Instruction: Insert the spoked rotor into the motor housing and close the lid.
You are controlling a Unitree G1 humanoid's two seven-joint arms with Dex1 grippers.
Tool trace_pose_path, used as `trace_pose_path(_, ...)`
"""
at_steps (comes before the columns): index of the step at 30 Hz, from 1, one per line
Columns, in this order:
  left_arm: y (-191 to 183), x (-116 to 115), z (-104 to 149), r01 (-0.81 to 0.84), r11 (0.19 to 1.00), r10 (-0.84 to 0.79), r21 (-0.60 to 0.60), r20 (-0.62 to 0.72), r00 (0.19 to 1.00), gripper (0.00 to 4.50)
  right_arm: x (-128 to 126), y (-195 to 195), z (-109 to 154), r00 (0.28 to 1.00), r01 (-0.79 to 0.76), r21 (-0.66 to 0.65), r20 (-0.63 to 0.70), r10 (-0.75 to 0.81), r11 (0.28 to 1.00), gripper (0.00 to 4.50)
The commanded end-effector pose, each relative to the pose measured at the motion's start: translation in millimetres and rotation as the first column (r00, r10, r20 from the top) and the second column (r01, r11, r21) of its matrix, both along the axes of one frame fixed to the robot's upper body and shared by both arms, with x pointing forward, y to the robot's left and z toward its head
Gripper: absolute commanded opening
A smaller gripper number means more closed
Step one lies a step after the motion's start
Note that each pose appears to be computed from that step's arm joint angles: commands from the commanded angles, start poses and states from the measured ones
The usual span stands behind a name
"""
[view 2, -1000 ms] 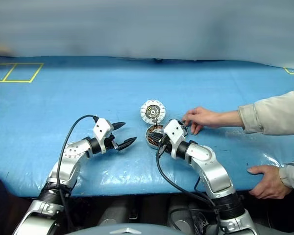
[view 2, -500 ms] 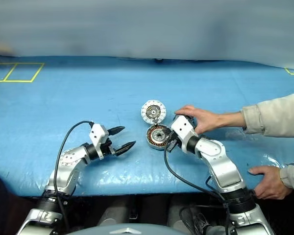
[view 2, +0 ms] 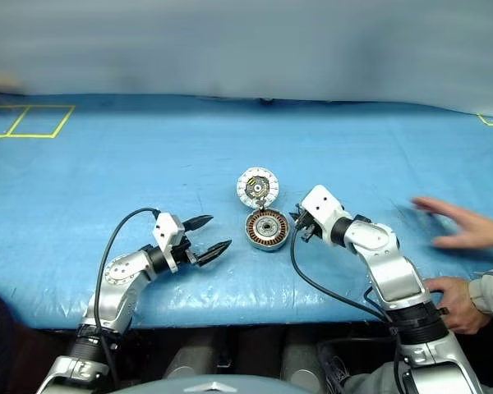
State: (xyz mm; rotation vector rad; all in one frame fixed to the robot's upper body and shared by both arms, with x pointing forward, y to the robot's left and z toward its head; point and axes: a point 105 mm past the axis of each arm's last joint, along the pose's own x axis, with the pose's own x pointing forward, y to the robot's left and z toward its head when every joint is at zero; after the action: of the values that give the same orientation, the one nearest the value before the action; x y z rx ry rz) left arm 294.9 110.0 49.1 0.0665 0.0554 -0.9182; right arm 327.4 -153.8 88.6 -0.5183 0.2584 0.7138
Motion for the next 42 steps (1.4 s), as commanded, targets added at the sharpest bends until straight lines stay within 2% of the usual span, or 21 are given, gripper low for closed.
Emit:
trace_pose_path(1,-4.0,-0.7,12.4,0.015,1.000,-0.014,-0.017,0.057,0.998,4.50,6.8,-12.8,12.9,0.999,0.008,-0.069,0.041,-0.005,0.998,1.28)
trace_pose_path(4,-4.8,-1.9,11.2,0.012,1.000,-0.011,-0.021,0.055,0.998,4.50,9.8,-28.3,14.4,0.998,0.044,-0.122,0.039,-0.040,0.992,1.28)
trace_pose_path(18,-6.9,-3.9,4.8,0.005,1.000,-0.005,-0.014,0.037,0.999,4.50,16.1,-64.3,27.4,0.992,0.120,-0.199,0.059,-0.110,0.973,1.28)
trace_pose_path(24,-6.2,-3.8,4.8,0.000,1.000,0.001,-0.012,0.038,0.999,4.50,14.4,-65.8,17.7,0.995,0.097,-0.248,0.022,-0.095,0.964,1.28)
trace_pose_path(31,-5.7,-5.2,2.6,-0.006,1.000,0.006,-0.010,0.030,1.000,4.50,16.0,-52.4,32.1,0.995,0.089,-0.156,0.067,-0.079,0.984,1.28)
trace_pose_path(42,-5.0,-4.2,2.7,-0.008,1.000,0.008,-0.002,0.029,1.000,4.50,8.5,-41.4,17.4,0.998,0.067,-0.145,0.012,-0.066,0.987,1.28)
